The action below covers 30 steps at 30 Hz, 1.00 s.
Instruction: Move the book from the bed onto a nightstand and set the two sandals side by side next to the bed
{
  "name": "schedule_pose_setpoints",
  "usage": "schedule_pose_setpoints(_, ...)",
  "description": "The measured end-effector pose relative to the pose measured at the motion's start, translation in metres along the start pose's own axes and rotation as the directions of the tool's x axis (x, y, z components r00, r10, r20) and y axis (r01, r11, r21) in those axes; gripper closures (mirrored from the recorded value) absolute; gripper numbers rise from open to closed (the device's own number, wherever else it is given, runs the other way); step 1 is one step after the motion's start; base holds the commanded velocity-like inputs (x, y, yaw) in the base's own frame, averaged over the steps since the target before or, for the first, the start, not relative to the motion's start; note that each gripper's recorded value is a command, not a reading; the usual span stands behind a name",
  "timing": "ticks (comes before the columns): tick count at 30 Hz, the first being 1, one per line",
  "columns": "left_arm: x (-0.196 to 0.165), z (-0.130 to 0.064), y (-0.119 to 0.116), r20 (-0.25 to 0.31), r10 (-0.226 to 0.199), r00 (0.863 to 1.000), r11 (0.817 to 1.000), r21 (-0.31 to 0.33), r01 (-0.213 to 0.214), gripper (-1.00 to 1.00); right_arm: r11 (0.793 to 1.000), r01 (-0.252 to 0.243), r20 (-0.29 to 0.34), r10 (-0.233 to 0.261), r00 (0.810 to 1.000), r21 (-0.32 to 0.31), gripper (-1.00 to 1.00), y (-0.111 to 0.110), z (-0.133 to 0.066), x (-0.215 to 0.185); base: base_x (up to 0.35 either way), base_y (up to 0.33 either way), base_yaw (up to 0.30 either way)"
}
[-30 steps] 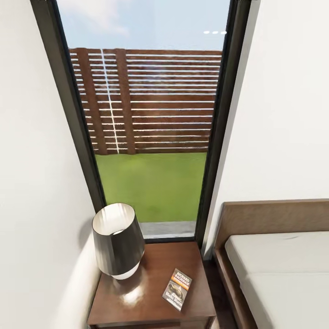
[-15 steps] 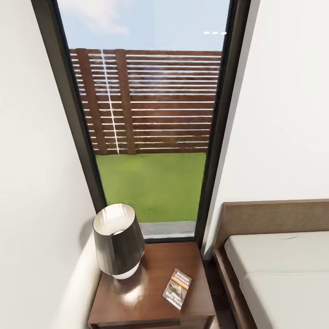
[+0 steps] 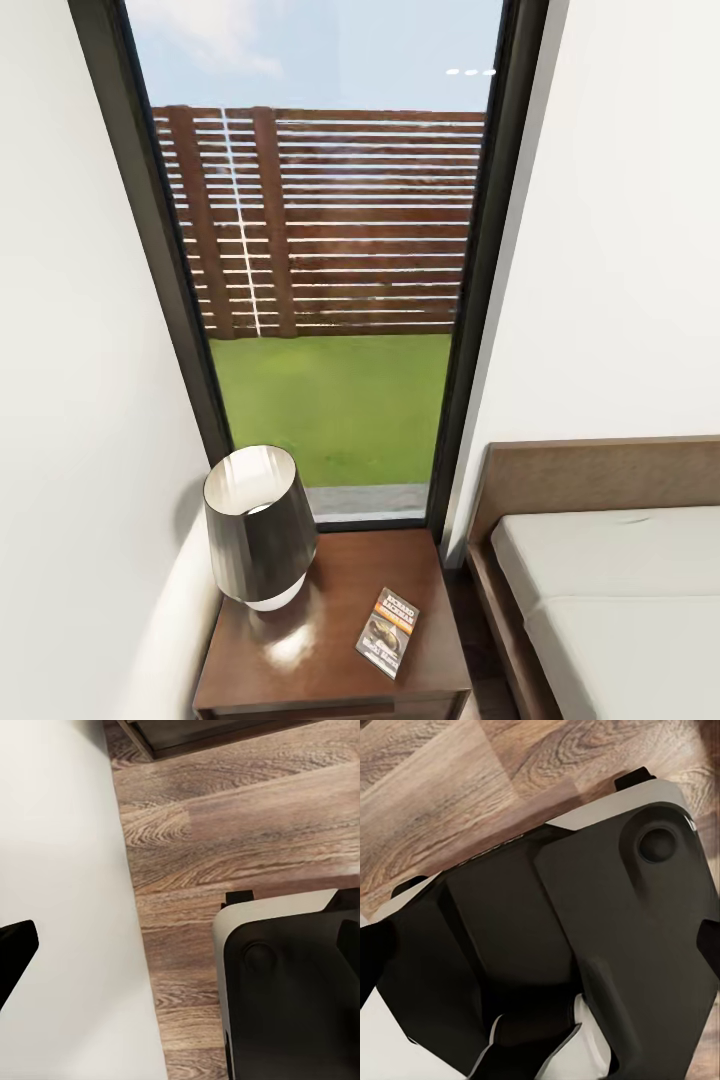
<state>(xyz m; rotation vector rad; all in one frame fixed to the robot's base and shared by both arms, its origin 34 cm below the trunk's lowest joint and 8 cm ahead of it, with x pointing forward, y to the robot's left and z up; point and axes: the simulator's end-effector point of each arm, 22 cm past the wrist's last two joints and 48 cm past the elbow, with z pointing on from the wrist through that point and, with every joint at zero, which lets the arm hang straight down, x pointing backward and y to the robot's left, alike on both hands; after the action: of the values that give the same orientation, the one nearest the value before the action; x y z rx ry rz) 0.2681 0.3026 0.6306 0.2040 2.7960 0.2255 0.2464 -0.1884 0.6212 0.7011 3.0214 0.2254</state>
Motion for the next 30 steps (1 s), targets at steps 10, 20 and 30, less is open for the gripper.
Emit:
schedule_pose_setpoints(10, 0.000, 0.000, 0.000, 0.000, 0.000, 1.000, 1.000, 0.000, 0.000, -1.00, 1.000, -0.002, -0.004, 0.003, 1.000, 0.017, -1.00, -0.011, 0.000, 0.002, 0.000, 0.000, 0.000)
schedule_pose_setpoints(20, 0.000, 0.000, 0.000, 0.000, 0.000, 1.000, 1.000, 0.000, 0.000, -1.00, 1.000, -0.004, -0.003, 0.004, 1.000, 0.021, -1.00, -0.014, 0.000, 0.002, 0.000, 0.000, 0.000)
schedule_pose_setpoints(30, 0.000, 0.000, 0.000, 0.000, -0.001, 1.000, 1.000, 0.000, 0.001, -1.00, 1.000, -0.003, 0.014, 0.003, 1.000, 0.022, -1.00, -0.015, 0.000, -0.001, 0.000, 0.000, 0.000)
